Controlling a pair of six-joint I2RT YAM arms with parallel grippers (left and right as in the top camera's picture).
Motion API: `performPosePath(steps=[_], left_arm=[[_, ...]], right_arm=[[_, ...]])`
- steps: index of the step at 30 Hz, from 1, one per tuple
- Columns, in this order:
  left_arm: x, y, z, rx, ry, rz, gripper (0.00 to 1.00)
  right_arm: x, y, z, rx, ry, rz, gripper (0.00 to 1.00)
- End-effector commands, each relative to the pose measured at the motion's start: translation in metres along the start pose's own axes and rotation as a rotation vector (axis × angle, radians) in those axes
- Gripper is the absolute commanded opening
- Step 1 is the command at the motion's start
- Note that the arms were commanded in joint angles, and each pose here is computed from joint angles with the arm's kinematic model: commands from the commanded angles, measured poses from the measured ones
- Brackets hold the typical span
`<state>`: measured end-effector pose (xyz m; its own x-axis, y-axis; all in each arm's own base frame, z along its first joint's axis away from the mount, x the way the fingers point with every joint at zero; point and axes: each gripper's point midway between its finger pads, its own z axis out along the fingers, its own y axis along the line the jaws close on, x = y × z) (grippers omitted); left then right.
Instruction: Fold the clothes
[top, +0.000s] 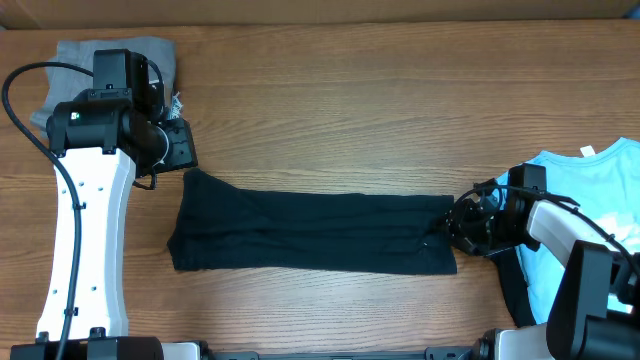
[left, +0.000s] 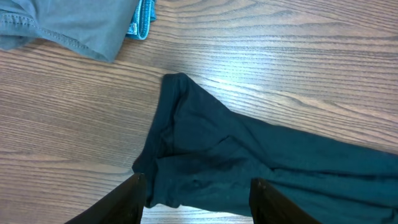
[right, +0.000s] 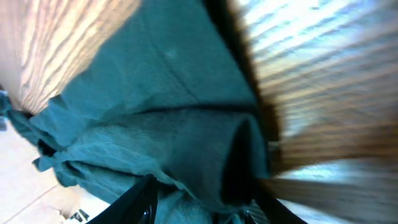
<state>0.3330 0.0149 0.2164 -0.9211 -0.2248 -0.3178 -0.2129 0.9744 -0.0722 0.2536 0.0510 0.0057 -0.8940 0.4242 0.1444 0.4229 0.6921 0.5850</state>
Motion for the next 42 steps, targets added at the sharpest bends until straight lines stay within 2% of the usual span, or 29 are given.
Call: performPosePath(steps=[1, 3, 5, 12, 14, 15, 17, 28, 34, 38, 42], left_arm=[[-0.003, -0.002, -0.005, 0.018, -0.018, 0.014, 0.56], [-0.002, -0.006, -0.005, 0.036, -0.014, 0.014, 0.56], [-0.002, -0.006, -0.006, 0.039, -0.014, 0.014, 0.56], [-0.002, -0.006, -0.006, 0.039, -0.014, 0.014, 0.56], [-0.002, -0.006, -0.006, 0.039, -0.014, 0.014, 0.56], [-0.002, -0.006, -0.006, 0.039, -0.014, 0.014, 0.56], [-0.002, -0.006, -0.006, 0.039, -0.014, 0.014, 0.56], [-0.001, -0.006, -0.005, 0.038, -0.007, 0.014, 0.55], [0.002, -0.005, -0.005, 0.036, 0.006, 0.013, 0.55], [0.003, -0.005, -0.005, 0.035, 0.009, 0.014, 0.54], [0.003, -0.005, -0.005, 0.035, 0.008, 0.014, 0.54]], right_arm=[[0.006, -0.017, 0.011, 0.055, 0.014, 0.030, 0.42], [0.003, -0.017, 0.011, 0.058, 0.002, 0.045, 0.43], [0.000, -0.024, 0.011, 0.100, -0.017, 0.093, 0.59], [-0.003, -0.042, 0.008, 0.201, -0.056, 0.189, 0.64], [-0.005, -0.043, 0.008, 0.206, -0.068, 0.227, 0.58], [-0.006, -0.042, 0.008, 0.202, -0.072, 0.229, 0.50], [-0.007, -0.042, 0.008, 0.202, -0.075, 0.226, 0.42], [-0.009, -0.043, 0.008, 0.207, -0.084, 0.210, 0.04], [-0.023, -0.037, -0.014, 0.264, -0.140, 0.194, 0.04], [-0.043, -0.033, -0.062, 0.409, -0.260, 0.172, 0.04], [-0.057, -0.014, -0.101, 0.444, -0.358, 0.144, 0.04]])
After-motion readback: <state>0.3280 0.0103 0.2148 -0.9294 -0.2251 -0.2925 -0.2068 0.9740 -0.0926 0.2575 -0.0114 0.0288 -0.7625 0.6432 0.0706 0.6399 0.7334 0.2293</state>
